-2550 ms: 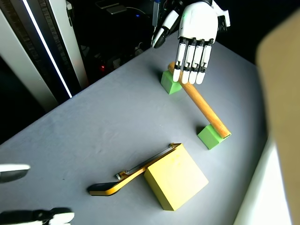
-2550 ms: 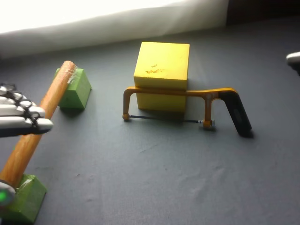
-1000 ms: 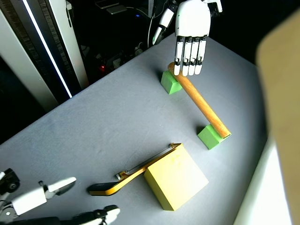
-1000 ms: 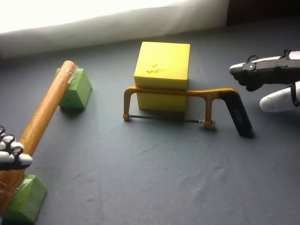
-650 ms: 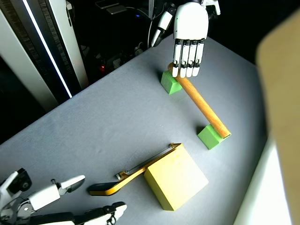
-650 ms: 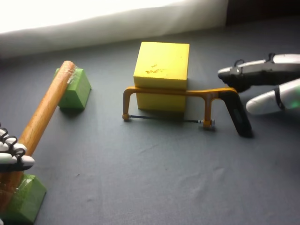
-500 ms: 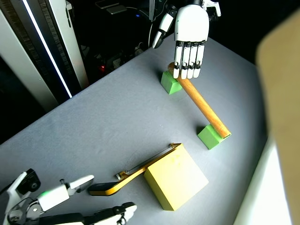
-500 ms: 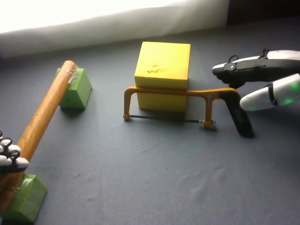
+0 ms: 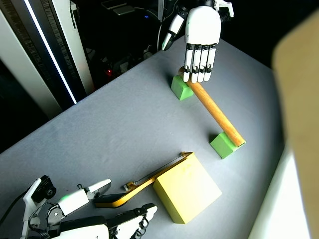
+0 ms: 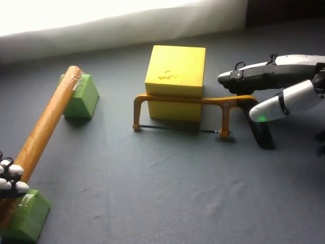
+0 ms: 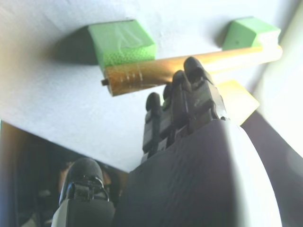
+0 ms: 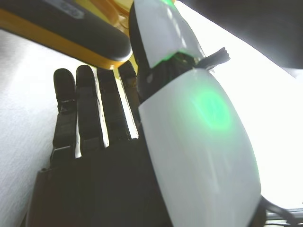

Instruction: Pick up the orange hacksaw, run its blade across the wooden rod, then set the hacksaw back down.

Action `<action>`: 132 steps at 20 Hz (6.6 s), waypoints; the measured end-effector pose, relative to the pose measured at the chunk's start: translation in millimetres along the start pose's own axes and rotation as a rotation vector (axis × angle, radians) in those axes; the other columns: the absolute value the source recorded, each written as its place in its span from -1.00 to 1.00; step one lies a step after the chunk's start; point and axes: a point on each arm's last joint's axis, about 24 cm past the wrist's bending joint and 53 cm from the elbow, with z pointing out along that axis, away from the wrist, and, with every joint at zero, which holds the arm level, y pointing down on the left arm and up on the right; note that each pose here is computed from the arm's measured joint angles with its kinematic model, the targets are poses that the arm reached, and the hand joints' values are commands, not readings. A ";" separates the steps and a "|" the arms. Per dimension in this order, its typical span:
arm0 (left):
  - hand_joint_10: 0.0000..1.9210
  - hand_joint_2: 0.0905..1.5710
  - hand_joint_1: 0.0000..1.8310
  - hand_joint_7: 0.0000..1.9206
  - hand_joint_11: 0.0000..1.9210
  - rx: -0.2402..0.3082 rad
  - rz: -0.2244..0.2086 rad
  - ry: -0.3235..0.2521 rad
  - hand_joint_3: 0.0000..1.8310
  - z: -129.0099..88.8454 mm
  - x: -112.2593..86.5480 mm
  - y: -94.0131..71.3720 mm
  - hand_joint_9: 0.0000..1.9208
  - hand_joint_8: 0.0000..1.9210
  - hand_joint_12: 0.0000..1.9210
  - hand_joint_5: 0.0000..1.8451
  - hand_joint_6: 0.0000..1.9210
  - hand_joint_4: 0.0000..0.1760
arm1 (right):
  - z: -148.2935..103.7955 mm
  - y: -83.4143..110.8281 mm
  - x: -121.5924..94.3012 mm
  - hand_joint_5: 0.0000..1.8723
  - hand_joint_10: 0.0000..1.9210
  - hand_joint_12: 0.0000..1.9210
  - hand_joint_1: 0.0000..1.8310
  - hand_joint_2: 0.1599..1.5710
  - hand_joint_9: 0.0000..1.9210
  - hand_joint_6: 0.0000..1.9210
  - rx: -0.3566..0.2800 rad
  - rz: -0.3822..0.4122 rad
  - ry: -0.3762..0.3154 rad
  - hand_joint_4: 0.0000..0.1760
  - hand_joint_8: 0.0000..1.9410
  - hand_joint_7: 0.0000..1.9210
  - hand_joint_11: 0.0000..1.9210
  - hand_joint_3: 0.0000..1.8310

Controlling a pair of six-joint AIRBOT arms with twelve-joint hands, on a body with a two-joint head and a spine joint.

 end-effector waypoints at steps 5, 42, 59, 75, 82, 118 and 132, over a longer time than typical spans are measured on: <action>-0.99 0.43 -1.00 -0.89 -1.00 0.007 -0.002 0.006 -1.00 1.6 2.2 -1.7 -0.90 -1.00 -0.73 -0.84 -1.00 -1.00 | 15.3 2.1 7.3 -0.82 -1.00 -0.26 0.04 0.33 -0.80 -1.00 0.002 -0.003 0.022 -1.00 -1.00 -0.83 -1.00 -0.99; -1.00 0.43 -1.00 -0.89 -1.00 0.021 0.000 0.001 -1.00 2.1 0.1 -3.7 -0.91 -1.00 -0.63 -0.86 -1.00 -1.00 | 51.5 4.4 12.0 -0.14 0.01 0.24 0.37 0.41 0.12 0.19 0.009 -0.027 -0.002 -1.00 0.06 0.04 0.04 -1.00; -1.00 0.44 -1.00 -0.91 -1.00 0.026 0.002 -0.005 -1.00 2.2 -1.8 -4.9 -0.90 -1.00 -0.62 -0.88 -1.00 -1.00 | 20.3 60.3 20.2 -0.21 0.36 0.28 0.49 0.41 0.00 0.16 -0.147 -0.092 0.012 -1.00 0.09 -0.07 0.03 -1.00; -0.99 0.44 -1.00 -0.86 -1.00 0.028 0.006 -0.013 -1.00 1.7 -5.3 -3.6 -0.89 -0.99 -0.63 -0.85 -0.99 -1.00 | -35.1 98.4 14.1 -0.20 0.40 0.31 0.49 0.42 -0.03 0.11 -0.340 -0.030 -0.126 -1.00 0.15 -0.08 -0.01 -1.00; -1.00 0.42 -1.00 -0.82 -1.00 0.029 0.006 -0.020 -1.00 1.6 -7.5 -3.4 -0.83 -1.00 -0.56 -0.82 -1.00 -1.00 | -65.2 120.7 12.1 -0.15 0.34 0.31 0.50 0.39 0.01 0.08 -0.481 -0.001 -0.219 -1.00 0.08 -0.04 -0.02 -1.00; -1.00 0.40 -1.00 -0.91 -1.00 0.037 0.006 -0.035 -1.00 2.5 -12.9 -3.3 -0.90 -1.00 -0.69 -0.90 -1.00 -1.00 | 21.0 156.0 72.4 -0.27 0.34 0.23 0.49 0.43 -0.02 0.21 -0.757 0.321 -0.460 -1.00 0.16 -0.09 -0.01 -1.00; -1.00 0.41 -1.00 -0.88 -1.00 0.038 0.008 -0.037 -1.00 2.9 -14.4 -1.9 -0.88 -1.00 -0.66 -0.85 -1.00 -1.00 | 73.2 126.3 99.4 -0.21 0.30 0.22 0.50 0.41 0.01 0.17 -0.622 0.315 -0.423 -1.00 0.15 -0.09 0.02 -1.00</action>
